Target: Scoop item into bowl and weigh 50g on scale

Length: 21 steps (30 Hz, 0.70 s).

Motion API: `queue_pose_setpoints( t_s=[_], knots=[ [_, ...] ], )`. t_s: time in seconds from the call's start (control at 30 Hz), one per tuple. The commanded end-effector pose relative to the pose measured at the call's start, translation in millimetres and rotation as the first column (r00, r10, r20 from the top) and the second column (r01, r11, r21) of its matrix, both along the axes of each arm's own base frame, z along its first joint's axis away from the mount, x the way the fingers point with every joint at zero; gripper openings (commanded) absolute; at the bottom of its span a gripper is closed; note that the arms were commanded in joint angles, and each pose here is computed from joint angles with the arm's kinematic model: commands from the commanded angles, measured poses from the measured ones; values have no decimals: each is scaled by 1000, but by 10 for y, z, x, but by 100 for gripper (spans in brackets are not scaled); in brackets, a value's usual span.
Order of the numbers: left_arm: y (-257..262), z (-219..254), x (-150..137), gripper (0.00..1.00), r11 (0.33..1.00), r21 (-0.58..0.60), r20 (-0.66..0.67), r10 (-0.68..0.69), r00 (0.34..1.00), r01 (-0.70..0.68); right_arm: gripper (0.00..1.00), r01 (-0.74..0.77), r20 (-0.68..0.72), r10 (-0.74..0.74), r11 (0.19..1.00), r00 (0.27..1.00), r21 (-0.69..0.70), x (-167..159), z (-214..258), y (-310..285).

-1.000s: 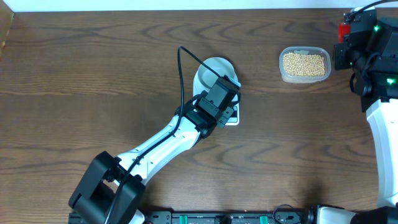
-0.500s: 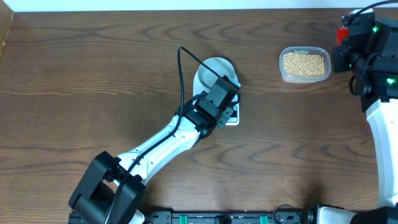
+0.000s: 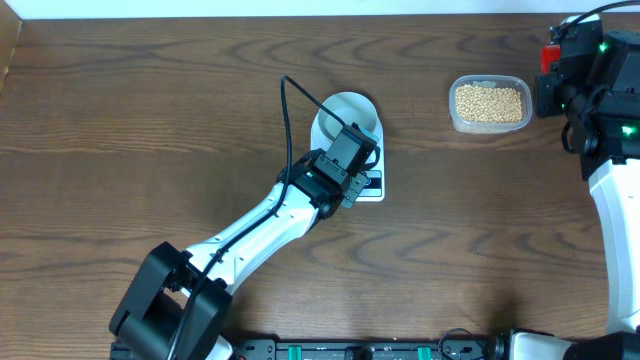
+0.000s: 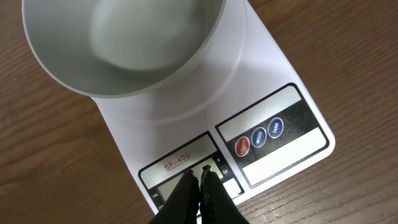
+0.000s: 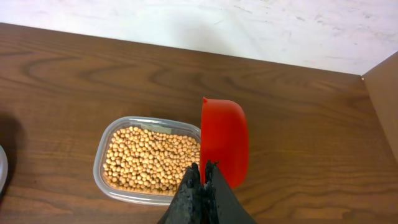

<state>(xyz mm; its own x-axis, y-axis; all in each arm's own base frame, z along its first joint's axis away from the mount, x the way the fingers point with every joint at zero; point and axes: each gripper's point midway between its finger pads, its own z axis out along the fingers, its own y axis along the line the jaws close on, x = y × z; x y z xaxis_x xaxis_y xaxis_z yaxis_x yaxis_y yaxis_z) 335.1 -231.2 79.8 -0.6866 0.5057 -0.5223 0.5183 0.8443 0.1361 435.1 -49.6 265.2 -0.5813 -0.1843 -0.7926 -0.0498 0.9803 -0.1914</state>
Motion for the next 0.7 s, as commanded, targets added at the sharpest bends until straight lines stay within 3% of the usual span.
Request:
queue_pose_setpoints(
  t_s=[0.0, 0.67],
  knots=[
    [46, -56, -26, 7, 1000, 11, -15, 8, 1000, -8, 1, -7, 9, 7, 1000, 1000, -7, 24, 54, -15],
    [-124, -448, -125, 7, 999, 13, -103, -43, 994, 44, 1, -7, 12, 7, 1000, 1000, -8, 29, 60, -14]
  ],
)
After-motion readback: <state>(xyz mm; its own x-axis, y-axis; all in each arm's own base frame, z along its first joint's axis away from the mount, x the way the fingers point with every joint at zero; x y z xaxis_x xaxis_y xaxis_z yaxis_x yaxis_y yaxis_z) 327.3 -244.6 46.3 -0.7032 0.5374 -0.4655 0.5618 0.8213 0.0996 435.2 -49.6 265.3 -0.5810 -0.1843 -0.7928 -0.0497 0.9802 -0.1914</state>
